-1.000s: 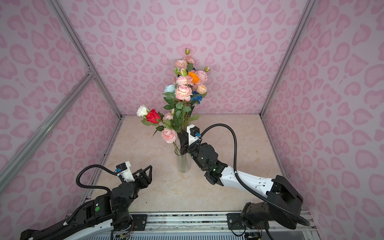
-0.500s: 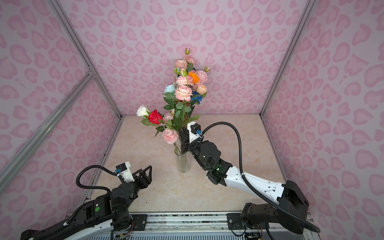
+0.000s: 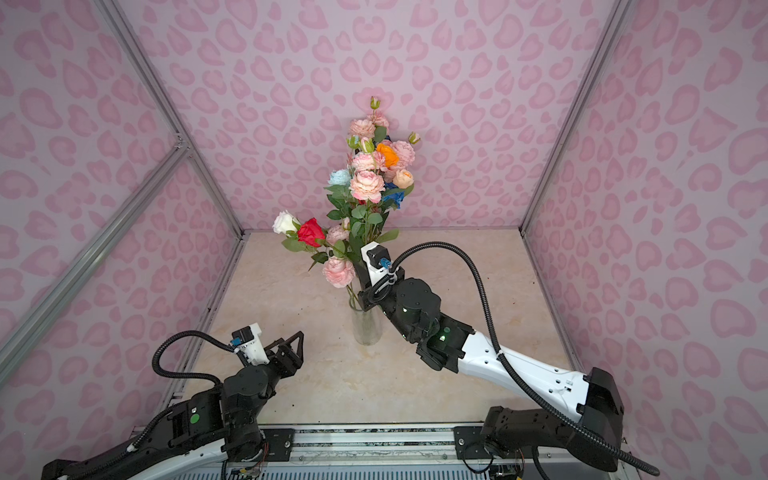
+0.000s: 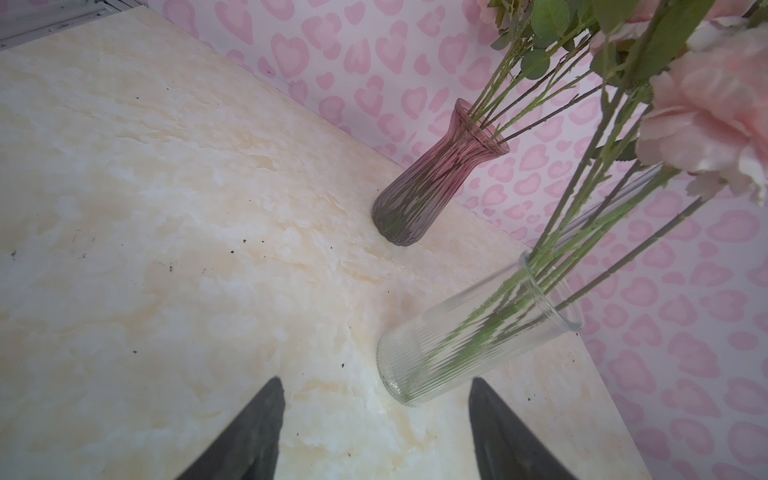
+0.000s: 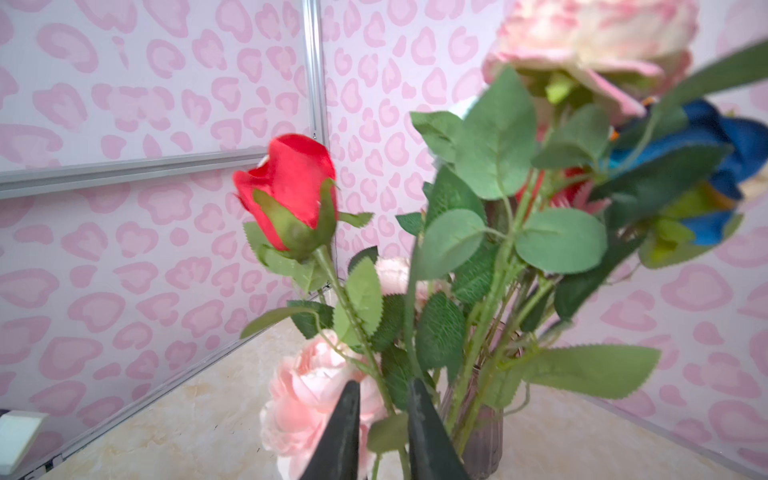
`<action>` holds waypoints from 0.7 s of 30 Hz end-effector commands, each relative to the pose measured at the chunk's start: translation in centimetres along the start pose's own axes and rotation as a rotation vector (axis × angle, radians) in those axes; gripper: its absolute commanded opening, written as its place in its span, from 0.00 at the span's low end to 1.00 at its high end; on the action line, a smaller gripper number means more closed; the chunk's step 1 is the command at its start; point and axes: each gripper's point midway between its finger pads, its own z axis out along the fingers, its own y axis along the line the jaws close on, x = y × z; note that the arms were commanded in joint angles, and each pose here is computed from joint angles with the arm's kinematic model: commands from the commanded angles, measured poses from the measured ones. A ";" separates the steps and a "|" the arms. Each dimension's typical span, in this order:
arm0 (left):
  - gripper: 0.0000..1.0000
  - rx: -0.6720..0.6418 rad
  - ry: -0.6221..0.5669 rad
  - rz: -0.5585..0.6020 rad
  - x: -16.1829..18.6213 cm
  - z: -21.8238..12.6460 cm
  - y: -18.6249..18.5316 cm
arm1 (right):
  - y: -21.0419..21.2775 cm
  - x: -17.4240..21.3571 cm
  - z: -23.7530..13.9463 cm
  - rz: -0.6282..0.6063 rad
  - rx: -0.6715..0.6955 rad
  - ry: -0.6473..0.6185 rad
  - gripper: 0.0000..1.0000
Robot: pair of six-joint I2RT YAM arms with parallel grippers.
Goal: Arrange the flowers into the vase
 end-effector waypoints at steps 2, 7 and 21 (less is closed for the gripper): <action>0.71 0.004 -0.028 -0.007 -0.8 -0.1 -0.3 | 1.6 0.8 0.8 -0.209 0.010 0.120 0.23; 0.71 0.012 -0.037 -0.005 -1.2 -0.4 -0.2 | 3.2 -0.3 1.9 -0.291 0.026 0.126 0.23; 0.71 0.024 -0.055 -0.033 -1.2 -0.8 0.7 | 3.2 0.1 5.8 -0.515 0.119 0.245 0.29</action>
